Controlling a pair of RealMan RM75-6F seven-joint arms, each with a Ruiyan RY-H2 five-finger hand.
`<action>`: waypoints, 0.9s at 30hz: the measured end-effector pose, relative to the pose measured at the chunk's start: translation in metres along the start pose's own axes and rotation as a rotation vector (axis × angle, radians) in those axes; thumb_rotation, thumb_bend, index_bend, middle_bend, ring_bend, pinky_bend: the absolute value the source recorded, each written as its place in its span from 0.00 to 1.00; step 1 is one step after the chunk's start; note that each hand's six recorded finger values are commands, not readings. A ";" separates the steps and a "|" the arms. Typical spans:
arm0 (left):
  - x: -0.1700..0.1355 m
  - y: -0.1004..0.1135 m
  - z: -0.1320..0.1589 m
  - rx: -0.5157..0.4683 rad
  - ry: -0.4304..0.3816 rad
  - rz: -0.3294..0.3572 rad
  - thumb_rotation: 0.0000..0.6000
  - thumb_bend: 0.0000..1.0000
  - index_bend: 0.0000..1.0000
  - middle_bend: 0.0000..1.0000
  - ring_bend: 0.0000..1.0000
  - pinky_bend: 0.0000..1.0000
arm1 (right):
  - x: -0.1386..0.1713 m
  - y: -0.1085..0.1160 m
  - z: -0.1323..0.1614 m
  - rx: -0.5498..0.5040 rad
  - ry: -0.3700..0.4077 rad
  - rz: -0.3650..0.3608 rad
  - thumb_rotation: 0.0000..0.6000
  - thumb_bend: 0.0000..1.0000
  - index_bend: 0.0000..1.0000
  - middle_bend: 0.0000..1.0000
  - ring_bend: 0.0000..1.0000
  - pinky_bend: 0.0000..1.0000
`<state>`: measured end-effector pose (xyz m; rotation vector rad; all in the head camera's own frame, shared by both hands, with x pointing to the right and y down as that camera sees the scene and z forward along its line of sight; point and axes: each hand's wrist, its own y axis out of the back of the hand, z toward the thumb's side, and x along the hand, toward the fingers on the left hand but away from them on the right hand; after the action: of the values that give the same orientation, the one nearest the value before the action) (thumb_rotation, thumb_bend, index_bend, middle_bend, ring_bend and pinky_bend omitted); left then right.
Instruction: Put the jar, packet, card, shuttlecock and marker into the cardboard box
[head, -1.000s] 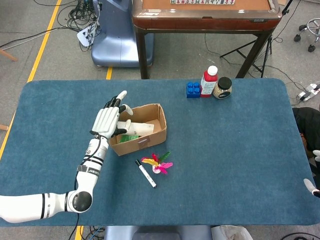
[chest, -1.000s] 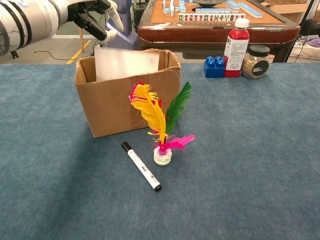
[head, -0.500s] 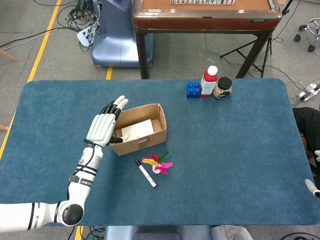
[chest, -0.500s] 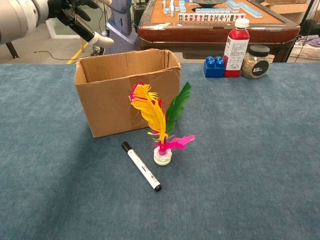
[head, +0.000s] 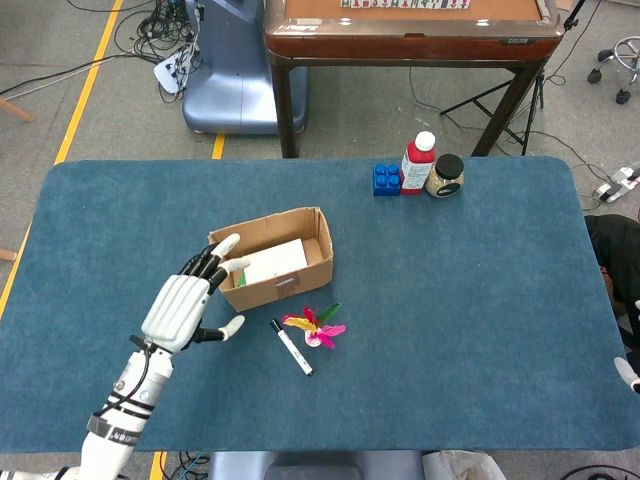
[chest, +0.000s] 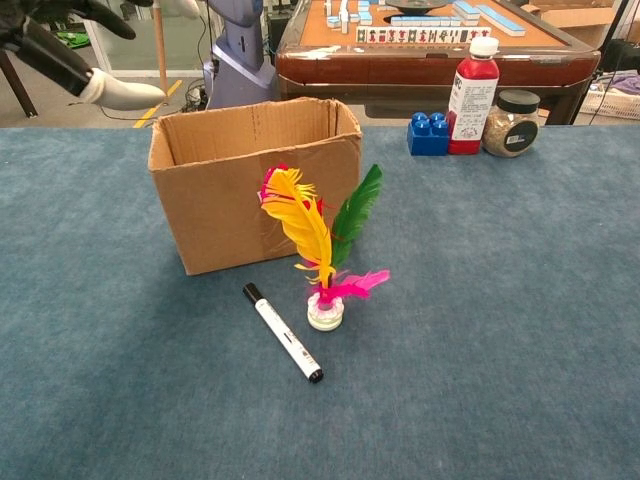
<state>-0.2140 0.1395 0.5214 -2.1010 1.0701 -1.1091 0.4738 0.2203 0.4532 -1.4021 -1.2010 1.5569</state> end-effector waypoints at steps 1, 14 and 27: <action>-0.005 0.000 0.001 -0.011 -0.001 -0.011 1.00 0.21 0.23 0.00 0.00 0.12 | 0.000 0.000 0.000 0.000 0.000 0.001 1.00 0.19 0.26 0.35 0.26 0.39; -0.037 -0.026 0.021 -0.005 -0.151 -0.142 1.00 0.17 0.25 0.00 0.00 0.09 | -0.002 0.000 -0.003 -0.006 -0.009 0.000 1.00 0.19 0.26 0.35 0.26 0.39; -0.029 -0.063 0.045 0.285 -0.326 -0.122 1.00 0.17 0.25 0.00 0.00 0.08 | -0.005 0.003 -0.014 -0.020 -0.048 -0.006 1.00 0.19 0.26 0.35 0.26 0.39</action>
<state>-0.1607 0.2019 0.5322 -2.0443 0.6007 -0.8739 0.4890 0.2167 0.4523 -1.3795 -1.2513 1.5860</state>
